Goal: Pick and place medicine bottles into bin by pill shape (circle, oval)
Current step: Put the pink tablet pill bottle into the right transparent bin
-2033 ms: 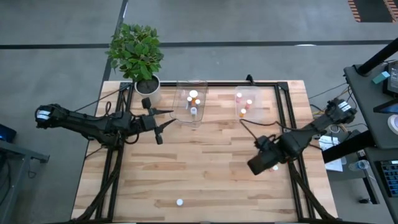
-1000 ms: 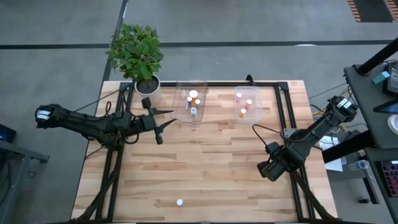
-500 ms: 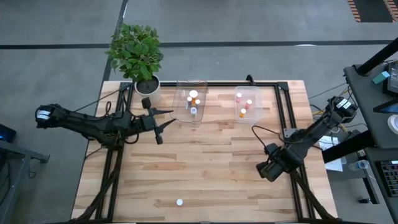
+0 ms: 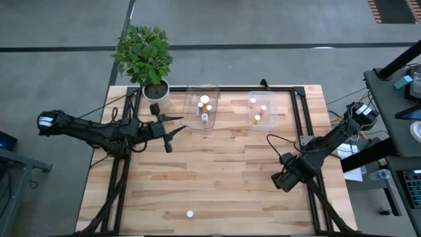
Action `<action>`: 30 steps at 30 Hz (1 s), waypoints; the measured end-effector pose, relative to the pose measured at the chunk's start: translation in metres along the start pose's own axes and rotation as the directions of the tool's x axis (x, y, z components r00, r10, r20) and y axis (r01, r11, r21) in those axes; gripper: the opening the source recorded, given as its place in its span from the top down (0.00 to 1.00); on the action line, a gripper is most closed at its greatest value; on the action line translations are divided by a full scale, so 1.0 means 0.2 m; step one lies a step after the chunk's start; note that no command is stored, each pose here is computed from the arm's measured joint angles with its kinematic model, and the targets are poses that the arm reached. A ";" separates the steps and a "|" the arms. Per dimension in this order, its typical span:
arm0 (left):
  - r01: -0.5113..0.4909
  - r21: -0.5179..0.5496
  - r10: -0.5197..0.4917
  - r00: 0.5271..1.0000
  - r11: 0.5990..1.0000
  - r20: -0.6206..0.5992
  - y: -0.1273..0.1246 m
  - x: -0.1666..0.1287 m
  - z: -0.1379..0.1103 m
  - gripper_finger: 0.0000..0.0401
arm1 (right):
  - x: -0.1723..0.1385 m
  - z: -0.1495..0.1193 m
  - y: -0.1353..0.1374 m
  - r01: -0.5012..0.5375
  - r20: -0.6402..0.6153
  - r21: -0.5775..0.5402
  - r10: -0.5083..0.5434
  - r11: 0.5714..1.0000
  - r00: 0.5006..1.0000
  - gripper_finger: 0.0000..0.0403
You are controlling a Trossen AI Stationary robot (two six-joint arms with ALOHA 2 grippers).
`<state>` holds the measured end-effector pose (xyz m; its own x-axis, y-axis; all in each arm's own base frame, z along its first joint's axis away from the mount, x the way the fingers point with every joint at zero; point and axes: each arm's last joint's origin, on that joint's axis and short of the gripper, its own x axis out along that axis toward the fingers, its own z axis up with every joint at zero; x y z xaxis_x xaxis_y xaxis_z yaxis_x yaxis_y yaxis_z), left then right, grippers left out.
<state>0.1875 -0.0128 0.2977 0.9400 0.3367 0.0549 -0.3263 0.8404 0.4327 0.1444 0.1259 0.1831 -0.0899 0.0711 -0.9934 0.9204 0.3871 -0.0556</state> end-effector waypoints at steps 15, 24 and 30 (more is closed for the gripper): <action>0.000 0.000 0.000 1.000 1.000 0.000 0.00 0.00 0.00 0.66 | 0.01 0.00 -0.01 0.006 0.002 0.004 -0.006 1.000 1.000 0.76; 0.000 0.000 0.000 1.000 1.000 0.000 0.00 0.00 0.00 0.66 | -0.06 -0.01 0.03 -0.036 -0.007 0.018 0.037 0.999 0.999 0.73; -0.001 0.000 0.001 1.000 1.000 0.002 0.00 0.00 0.00 0.66 | -0.18 0.04 0.11 -0.165 0.094 0.018 0.162 0.986 0.982 0.73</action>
<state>0.1875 -0.0128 0.2979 0.9400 0.3365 0.0572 -0.3271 0.8403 0.4322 0.1713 0.1255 0.2169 0.0968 0.0459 -0.9942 0.9292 0.3539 0.1068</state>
